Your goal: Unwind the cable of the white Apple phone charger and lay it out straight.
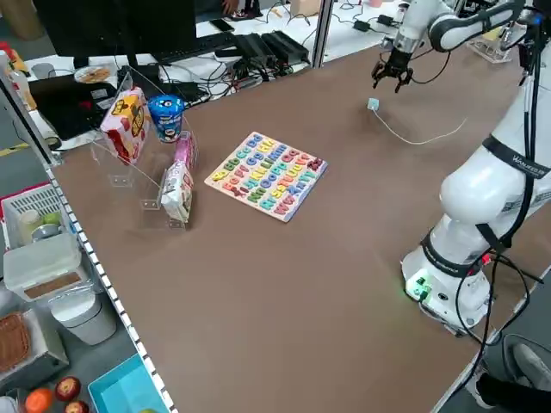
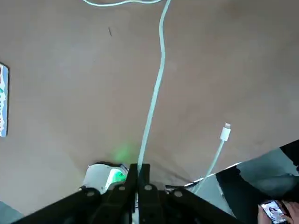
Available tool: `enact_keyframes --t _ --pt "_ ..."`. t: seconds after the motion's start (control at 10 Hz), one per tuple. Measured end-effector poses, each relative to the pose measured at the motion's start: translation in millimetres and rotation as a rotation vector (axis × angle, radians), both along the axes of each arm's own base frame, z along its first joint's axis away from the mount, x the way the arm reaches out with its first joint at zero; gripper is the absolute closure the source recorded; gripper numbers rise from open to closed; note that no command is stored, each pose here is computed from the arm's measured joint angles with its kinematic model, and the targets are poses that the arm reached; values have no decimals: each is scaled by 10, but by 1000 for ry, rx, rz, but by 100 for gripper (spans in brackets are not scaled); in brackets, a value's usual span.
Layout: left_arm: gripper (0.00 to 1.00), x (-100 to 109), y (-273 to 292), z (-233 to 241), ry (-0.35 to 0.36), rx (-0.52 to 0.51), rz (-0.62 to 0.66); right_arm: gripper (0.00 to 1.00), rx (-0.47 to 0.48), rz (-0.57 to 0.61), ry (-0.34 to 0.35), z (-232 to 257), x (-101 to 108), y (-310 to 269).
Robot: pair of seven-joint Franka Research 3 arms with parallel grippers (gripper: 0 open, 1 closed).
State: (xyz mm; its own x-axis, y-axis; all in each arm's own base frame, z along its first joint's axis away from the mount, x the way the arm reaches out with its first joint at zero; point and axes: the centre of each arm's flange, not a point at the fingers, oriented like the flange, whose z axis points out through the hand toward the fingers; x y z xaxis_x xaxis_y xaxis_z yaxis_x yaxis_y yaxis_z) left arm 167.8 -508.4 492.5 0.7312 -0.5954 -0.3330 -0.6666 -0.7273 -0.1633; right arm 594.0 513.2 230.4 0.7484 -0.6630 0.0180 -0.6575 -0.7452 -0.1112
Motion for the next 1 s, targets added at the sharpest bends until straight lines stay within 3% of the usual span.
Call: enact_keyframes --t 0.3,1.0 --pt "96 -32 -26 2 -3 -12 -1 0 9 38 -15 -88 -75 148" --pt "96 -136 -86 235 -14 -62 4 0 47 -48 -31 -223 -47 184"
